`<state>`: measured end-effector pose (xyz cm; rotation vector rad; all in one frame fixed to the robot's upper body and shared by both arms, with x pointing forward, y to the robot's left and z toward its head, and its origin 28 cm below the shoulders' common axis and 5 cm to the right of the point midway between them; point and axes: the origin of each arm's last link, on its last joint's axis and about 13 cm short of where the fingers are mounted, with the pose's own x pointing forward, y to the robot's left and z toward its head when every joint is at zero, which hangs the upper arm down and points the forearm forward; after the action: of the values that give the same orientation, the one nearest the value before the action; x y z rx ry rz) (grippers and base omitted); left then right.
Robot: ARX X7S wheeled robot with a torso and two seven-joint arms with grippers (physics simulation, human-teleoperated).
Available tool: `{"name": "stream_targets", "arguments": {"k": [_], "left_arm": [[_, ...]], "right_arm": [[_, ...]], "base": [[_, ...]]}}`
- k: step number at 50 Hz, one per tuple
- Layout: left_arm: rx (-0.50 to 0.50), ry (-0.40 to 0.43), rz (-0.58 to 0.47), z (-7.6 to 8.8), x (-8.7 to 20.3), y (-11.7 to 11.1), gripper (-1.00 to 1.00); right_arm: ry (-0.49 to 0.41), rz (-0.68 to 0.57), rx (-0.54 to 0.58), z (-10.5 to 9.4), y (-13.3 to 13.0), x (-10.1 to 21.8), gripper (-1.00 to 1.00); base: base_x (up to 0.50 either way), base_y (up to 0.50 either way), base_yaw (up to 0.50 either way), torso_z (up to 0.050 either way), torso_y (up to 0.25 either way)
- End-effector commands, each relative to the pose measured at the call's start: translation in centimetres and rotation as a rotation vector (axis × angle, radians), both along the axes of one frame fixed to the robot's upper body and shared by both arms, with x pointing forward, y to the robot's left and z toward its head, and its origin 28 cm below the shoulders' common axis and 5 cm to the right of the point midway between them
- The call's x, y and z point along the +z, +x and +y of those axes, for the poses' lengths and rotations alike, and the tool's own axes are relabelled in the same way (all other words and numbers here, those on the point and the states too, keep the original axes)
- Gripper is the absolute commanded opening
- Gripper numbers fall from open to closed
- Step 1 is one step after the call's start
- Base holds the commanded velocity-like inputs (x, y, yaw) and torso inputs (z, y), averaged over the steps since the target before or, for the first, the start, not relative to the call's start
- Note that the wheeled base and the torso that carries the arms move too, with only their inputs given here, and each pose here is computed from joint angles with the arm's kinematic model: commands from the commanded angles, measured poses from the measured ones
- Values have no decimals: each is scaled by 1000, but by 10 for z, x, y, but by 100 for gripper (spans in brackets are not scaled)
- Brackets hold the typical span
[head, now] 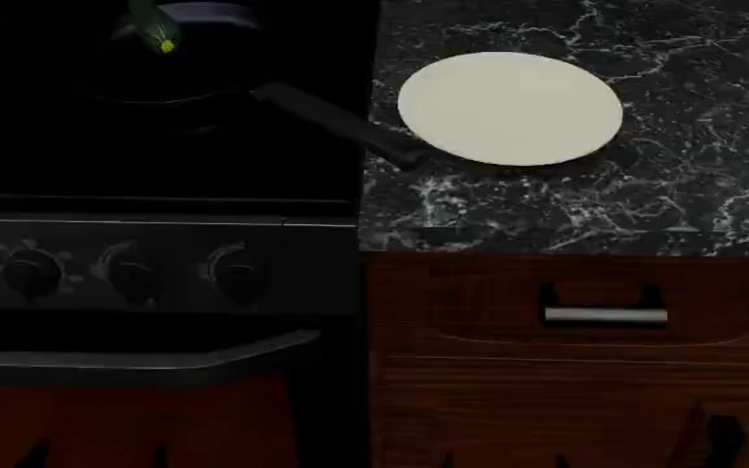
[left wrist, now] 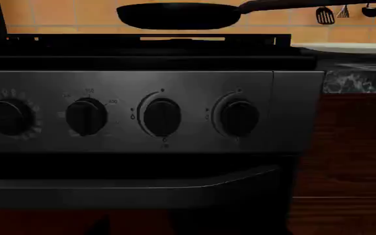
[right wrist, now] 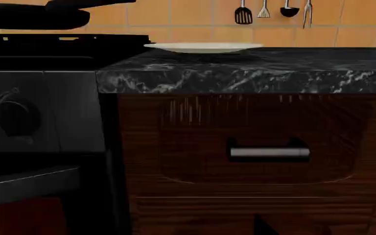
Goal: Pick the zucchini from the pan and place it on the plate.
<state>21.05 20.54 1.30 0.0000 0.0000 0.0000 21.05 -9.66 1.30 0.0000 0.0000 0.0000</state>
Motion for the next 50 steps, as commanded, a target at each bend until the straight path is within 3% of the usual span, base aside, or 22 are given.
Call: {"name": "stream_targets", "arguments": {"k": [1, 2, 24, 25, 26, 27, 36, 41, 43, 46, 50], "left_arm": [[0, 36, -2, 0, 0, 0, 100], [-1, 0, 0, 0, 1, 0, 100], [8, 8, -11, 1, 7, 2, 100], [-30, 95, 150, -47, -122, -41, 100], [-21, -14, -15, -2, 0, -2, 100], [-4, 26, -6, -3, -2, -1, 100], [23, 34, 14, -5, 1, -2, 100], [72, 47, -21, -2, 16, 2, 100], [98, 82, -83, 2, 44, 4, 100], [122, 110, -236, 16, 101, 3, 100], [198, 178, -344, 27, 171, -6, 100]], "right_arm": [[0, 0, 0, 0, 0, -1, 100], [-1, 0, 1, 0, 1, 0, 100], [-13, 19, -45, -3, 7, -1, 100], [-71, 18, -484, -39, -31, -112, 100], [9, 2, 3, 1, 0, -2, 100], [9, -4, -1, 1, 0, -1, 100], [5, 20, -11, -2, 5, -2, 100], [-13, -67, -124, -10, 15, 13, 100], [-47, -149, -169, -17, 23, 42, 100], [6, -327, -193, -33, 24, 135, 100], [58, -527, -243, -42, 9, 226, 100]], "base": [[0, 0, 0, 0, 0], [0, 0, 0, 0, 0], [0, 0, 0, 0, 0], [0, 0, 0, 0, 0], [0, 0, 0, 0, 0], [0, 0, 3, 0, 0], [0, 0, 0, 0, 0], [0, 0, 0, 0, 0], [0, 0, 0, 0, 0], [0, 0, 0, 0, 0], [0, 0, 0, 0, 0]]}}
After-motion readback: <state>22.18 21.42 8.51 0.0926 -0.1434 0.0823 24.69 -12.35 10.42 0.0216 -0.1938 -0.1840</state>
